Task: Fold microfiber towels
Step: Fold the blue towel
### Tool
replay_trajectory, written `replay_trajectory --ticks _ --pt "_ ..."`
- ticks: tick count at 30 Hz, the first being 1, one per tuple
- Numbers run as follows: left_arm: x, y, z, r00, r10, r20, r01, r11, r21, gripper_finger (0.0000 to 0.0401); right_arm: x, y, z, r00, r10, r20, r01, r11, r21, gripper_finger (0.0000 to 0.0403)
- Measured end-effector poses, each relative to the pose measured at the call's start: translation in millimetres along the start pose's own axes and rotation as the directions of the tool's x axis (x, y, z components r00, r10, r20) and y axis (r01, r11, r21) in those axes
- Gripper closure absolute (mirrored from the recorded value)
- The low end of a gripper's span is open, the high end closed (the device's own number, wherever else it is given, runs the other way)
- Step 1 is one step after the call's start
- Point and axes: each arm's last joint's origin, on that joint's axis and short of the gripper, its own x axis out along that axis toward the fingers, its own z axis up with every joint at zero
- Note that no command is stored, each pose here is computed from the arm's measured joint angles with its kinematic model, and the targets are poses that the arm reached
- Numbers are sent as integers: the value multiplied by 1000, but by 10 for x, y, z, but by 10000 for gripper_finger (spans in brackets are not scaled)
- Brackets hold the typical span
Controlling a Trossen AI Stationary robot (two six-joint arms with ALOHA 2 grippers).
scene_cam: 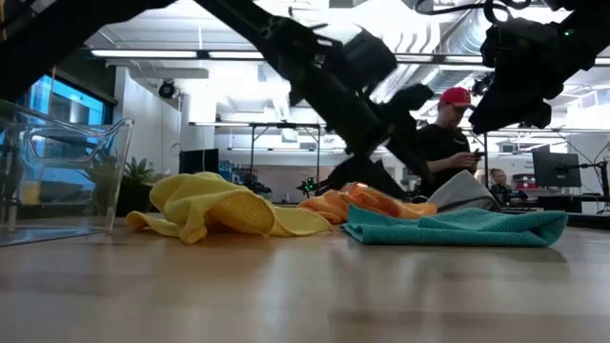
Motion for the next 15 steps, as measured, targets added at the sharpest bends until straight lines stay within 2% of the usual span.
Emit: replay_trajectory --ticks 6,11,15 --pt "145 26 -101 999 53 -11 -53 998 -42 181 9 1 -4 1000 -4 -5 4 1000 7 288" --pt "151 14 -103 991 129 42 -130 992 6 184 9 3 1 1000 -5 3 5 999 39 288" --pt "178 0 -119 991 124 44 -126 990 63 197 8 16 23 999 -3 33 -1 995 95 288"
